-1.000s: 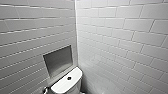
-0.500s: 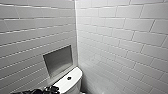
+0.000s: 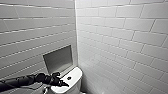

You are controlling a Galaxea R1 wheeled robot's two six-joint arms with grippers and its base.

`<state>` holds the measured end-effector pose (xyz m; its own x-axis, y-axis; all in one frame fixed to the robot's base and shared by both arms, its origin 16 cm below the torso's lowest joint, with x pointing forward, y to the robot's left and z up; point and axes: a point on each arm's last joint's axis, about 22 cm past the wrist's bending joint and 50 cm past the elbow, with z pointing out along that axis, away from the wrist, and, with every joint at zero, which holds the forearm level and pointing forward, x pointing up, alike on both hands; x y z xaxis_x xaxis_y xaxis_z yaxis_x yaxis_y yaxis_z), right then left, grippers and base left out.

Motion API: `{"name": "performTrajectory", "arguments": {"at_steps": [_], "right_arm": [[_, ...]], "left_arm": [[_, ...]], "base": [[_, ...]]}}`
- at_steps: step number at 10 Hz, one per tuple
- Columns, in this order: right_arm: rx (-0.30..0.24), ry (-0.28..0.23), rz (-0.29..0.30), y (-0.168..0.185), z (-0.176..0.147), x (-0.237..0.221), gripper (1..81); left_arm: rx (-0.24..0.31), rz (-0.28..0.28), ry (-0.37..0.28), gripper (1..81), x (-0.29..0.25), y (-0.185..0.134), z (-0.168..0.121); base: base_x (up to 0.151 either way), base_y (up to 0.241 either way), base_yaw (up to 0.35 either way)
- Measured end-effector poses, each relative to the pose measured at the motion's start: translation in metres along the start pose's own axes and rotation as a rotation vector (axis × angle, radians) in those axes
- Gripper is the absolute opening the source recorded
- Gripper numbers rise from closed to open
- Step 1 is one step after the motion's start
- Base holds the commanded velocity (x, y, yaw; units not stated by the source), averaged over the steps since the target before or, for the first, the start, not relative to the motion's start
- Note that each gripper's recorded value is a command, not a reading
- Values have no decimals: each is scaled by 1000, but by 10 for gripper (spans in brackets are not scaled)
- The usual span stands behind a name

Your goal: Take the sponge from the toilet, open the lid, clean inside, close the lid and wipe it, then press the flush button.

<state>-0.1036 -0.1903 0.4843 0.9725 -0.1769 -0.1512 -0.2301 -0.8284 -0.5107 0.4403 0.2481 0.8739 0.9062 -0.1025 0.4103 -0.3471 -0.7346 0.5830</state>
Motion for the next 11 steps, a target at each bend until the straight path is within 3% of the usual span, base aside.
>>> {"name": "performTrajectory", "arguments": {"at_steps": [1, 2, 5, 8, 11], "right_arm": [[2, 0, 0, -1, 0, 0, 10], [5, -2, 2, -3, 0, 0, 10], [19, -4, 11, -10, 1, -2, 10], [20, -10, 26, -11, 1, -4, 10], [14, -60, 62, -10, 0, -25, 10]], "left_arm": [[27, -9, 17, 811, 20, -9, -6], [44, -52, 34, 10, 38, -15, -8], [96, -143, 67, 10, 77, -34, -8], [136, -198, 100, 10, 109, -52, 3], [163, -263, 74, 10, 127, -76, 55]], "base": [[0, 0, 0], [0, 0, 0], [0, 0, 0], [0, 0, 0], [0, 0, 0]]}}
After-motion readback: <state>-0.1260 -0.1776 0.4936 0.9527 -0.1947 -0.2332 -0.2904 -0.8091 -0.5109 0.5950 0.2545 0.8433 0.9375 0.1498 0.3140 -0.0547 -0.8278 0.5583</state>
